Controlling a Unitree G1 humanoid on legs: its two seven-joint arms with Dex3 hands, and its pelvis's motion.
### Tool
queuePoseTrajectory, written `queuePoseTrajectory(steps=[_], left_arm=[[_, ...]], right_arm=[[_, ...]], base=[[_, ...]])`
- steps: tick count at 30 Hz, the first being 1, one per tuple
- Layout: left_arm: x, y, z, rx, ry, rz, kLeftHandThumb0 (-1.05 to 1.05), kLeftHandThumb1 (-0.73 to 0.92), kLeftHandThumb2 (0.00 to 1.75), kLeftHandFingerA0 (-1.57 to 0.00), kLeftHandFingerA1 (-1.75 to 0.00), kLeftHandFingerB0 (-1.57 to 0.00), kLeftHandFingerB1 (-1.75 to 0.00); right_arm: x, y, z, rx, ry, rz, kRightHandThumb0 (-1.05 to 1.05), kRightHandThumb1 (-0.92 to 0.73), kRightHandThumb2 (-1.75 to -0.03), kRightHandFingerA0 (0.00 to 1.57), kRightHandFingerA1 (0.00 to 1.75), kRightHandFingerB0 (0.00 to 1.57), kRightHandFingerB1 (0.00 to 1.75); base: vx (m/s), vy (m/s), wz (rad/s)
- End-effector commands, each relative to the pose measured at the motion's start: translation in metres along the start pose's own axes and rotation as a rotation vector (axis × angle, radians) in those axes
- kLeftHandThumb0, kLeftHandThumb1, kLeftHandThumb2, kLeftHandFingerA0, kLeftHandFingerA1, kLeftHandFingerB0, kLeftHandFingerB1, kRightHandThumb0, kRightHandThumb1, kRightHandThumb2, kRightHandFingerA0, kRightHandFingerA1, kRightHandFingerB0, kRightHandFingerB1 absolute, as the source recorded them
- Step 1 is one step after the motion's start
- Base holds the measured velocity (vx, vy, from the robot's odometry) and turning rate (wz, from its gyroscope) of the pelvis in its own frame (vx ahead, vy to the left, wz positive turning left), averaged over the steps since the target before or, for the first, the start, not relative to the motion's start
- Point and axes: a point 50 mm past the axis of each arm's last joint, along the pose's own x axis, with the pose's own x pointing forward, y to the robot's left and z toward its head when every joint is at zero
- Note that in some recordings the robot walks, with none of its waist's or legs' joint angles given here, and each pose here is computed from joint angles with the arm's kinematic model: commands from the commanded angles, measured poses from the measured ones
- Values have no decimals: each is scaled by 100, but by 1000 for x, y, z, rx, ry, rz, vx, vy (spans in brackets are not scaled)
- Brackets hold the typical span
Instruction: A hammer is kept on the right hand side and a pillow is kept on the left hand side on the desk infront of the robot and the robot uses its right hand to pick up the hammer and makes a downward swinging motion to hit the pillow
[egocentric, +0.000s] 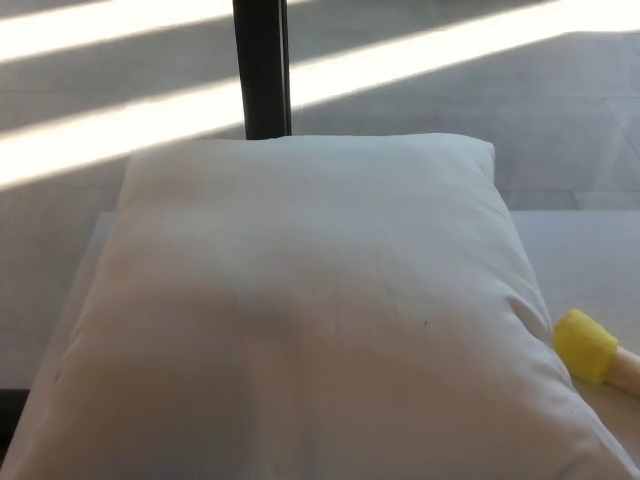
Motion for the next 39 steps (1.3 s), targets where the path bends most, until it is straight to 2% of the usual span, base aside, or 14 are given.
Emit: queuePoseTrajectory(steps=[1, 6, 8, 9, 11, 15, 20, 21, 27, 29, 31, 33, 35, 39], left_arm=[[-1, 11, 4, -90, -22, -5, -57, 71, 61, -54, -66, -62, -57], [-1, 12, 4, -132, -13, 4, -55, 71, 61, -54, -65, -59, -55], [-1, 11, 2, -124, -14, -1, -55, 72, 61, -55, -64, -59, -54], [-2, 12, 2, -87, -28, -31, -58, 75, 62, -48, -64, -55, -53], [-1, 12, 2, -142, -22, -9, -59, 70, 61, -53, -66, -61, -58], [-1, 13, 3, -178, -21, -10, -55, 73, 62, -56, -64, -59, -56], [-1, 12, 5, -183, -25, -13, -53, 73, 61, -72, -62, -56, -53], [0, 12, 7, -185, -26, -16, -54, 72, 61, -73, -59, -58, -51], [2, 5, 19, -232, -70, -55, -54, 71, 61, -71, -58, -58, -49], [3, 3, 23, -276, -81, -73, -53, 70, 61, -70, -58, -60, -50], [4, -1, 31, -276, -104, -119, -55, 71, 62, -67, -56, -60, -50], [4, -3, 35, -275, -106, -129, -55, 71, 61, -66, -59, -62, -53], [5, -6, 38, -274, -111, -149, -54, 72, 61, -65, -63, -60, -54], [4, -6, 39, -270, -119, -163, -54, 73, 62, -64, -65, -60, -55]], right_arm=[[-7, -15, 5, 86, 2, -42, -62, -66, -86, 15, 43, 11, 39], [-9, -18, -2, 290, 22, -74, -53, -76, -63, 22, 36, 17, 30], [-9, -20, -4, 235, 36, -108, -29, -55, -106, 7, 52, 7, 50], [-9, -21, -4, 167, 42, -103, -55, -80, -64, 21, 32, 23, 31], [-9, -23, -4, 185, 61, -96, -30, -57, -108, 6, 51, 6, 49], [-14, -36, 2, 375, 19, -138, -53, -78, -68, 6, 20, 7, 23], [-26, -53, 49, 491, -188, -321, -32, -57, -107, 1, 50, 0, 47], [-29, -59, 81, 509, -359, -316, -49, -75, -77, 5, 16, 6, 20], [-49, -60, 168, 488, -643, -272, -62, -78, -67, 10, 32, 14, 26], [-59, -55, 193, 440, -730, -251, -66, -60, -88, 6, 40, 7, 35], [-85, -41, 233, 269, -900, -223, -71, -76, -63, 5, 45, 19, 32], [-98, -33, 248, 173, -973, -211, -79, -59, -95, 6, 59, 12, 48], [-116, -20, 268, 88, -1058, -197, -85, -74, -64, 17, 65, 21, 49], [-138, 12, 294, -161, -1193, -134, -37, -45, -103, 2, 51, 0, 48]], base=[[0, 0, 0], [0, 0, 0], [0, 0, 0], [0, 0, 0], [0, 0, 0], [0, 0, 0], [0, 0, 0], [0, 0, 0], [0, 0, 0], [0, 0, 0], [0, 0, 0], [0, 0, 0], [0, 0, 0], [0, 0, 0]])
